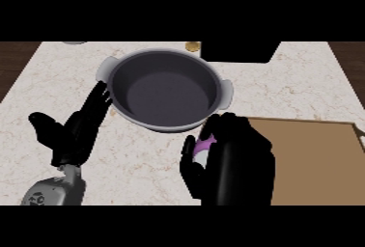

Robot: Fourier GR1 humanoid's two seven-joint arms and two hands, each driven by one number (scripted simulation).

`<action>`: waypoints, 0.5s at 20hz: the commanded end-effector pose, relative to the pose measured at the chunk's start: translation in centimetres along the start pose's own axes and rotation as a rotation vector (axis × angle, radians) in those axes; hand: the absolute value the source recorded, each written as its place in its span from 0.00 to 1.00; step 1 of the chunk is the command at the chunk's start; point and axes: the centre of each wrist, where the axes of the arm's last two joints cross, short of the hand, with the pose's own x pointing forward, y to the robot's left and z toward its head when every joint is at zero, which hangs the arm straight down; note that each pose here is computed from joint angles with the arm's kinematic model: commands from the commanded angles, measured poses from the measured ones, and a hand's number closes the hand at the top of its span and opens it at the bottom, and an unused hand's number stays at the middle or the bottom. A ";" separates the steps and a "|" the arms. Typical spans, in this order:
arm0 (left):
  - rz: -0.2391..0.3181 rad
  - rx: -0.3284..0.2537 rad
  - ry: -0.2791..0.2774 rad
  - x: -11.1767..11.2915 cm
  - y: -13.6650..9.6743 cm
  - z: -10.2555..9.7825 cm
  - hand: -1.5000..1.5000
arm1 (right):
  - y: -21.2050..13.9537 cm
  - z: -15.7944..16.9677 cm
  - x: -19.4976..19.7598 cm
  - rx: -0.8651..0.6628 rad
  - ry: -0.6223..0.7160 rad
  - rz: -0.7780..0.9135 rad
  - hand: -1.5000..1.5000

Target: Pick the can from the tray and place it in the pot

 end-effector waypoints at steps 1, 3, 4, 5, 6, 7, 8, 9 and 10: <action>0.006 -0.015 0.003 -0.4 -1.3 -0.2 0.50 | -2.2 -0.7 2.8 -0.060 0.140 -0.005 1.00; -0.016 -0.036 -0.013 0.4 -0.7 -0.1 0.50 | -3.4 -2.4 3.6 -0.066 0.145 -0.016 1.00; 0.011 -0.040 -0.003 0.3 -1.6 0.0 0.50 | -2.7 -2.9 3.9 -0.068 0.158 -0.013 1.00; 0.003 -0.042 -0.004 0.3 -0.8 -0.2 0.50 | -2.4 -4.2 4.4 -0.064 0.177 -0.004 1.00; -0.020 -0.030 -0.024 1.1 -0.6 -0.7 0.50 | -2.3 -4.5 4.7 -0.052 0.177 -0.013 1.00; -0.008 -0.042 -0.006 0.5 -1.6 0.1 0.50 | -2.5 -5.3 4.9 -0.050 0.192 -0.022 1.00; 0.001 -0.023 -0.011 0.7 -0.7 -0.5 0.50 | -2.6 -6.3 5.1 -0.035 0.214 -0.031 1.00; -0.011 -0.041 -0.013 -0.1 -0.5 -0.4 0.50 | -2.2 -6.8 5.1 -0.022 0.227 -0.033 1.00; 0.000 -0.043 -0.020 1.2 -0.6 -0.9 0.50 | -1.9 -7.7 5.6 -0.030 0.243 -0.017 1.00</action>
